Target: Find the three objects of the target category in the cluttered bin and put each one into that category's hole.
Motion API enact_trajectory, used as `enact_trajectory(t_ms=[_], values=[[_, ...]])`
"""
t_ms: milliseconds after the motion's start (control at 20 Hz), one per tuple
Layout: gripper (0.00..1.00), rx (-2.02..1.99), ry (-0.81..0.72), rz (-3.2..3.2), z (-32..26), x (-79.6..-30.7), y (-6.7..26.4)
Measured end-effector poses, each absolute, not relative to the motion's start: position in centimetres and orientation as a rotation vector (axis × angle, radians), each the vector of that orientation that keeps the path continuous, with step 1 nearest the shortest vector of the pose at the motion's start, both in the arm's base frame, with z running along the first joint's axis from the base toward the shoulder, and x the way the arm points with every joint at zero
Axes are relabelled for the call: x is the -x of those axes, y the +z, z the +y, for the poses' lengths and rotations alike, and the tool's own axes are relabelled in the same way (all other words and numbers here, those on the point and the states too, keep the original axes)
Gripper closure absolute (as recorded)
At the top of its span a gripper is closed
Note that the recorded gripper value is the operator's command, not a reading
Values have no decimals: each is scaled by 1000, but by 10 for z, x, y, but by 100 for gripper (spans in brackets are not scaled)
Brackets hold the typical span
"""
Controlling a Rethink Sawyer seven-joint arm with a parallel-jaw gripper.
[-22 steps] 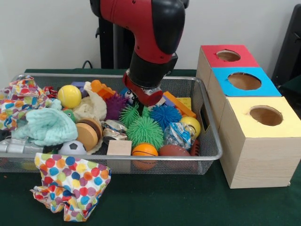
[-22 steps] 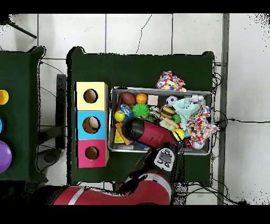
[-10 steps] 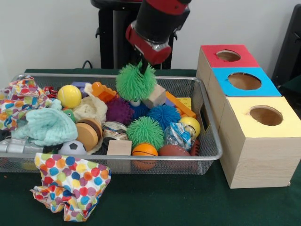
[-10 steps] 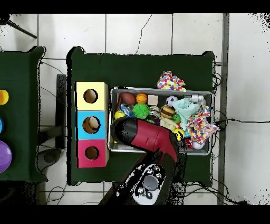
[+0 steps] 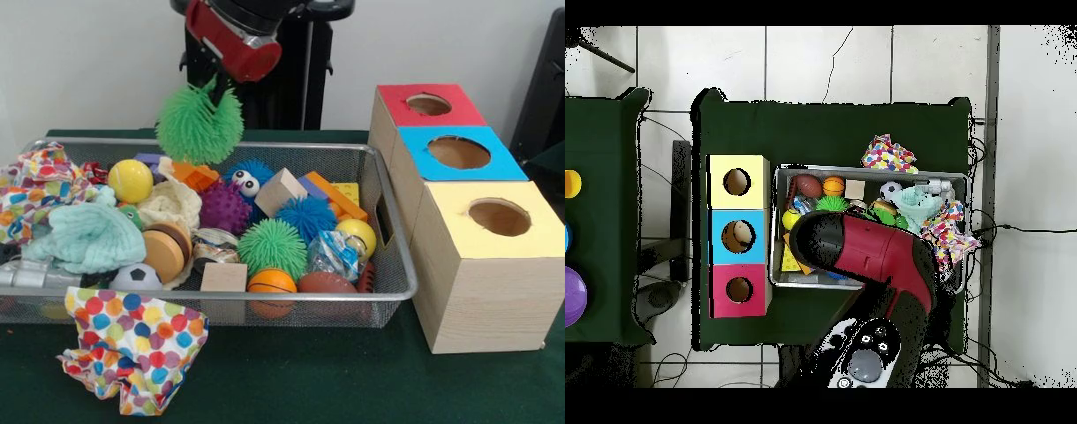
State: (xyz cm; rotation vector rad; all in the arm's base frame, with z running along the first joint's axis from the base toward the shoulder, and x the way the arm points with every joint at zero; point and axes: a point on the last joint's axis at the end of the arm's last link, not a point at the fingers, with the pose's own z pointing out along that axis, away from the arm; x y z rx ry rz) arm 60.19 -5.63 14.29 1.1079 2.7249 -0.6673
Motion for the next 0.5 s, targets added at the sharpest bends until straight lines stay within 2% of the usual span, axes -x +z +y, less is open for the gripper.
enact_trajectory(t_ms=[350,500], values=[[100,-1014,-687,2646,-93,-613,134],[100,-988,-692,2616,-111,-613,121]])
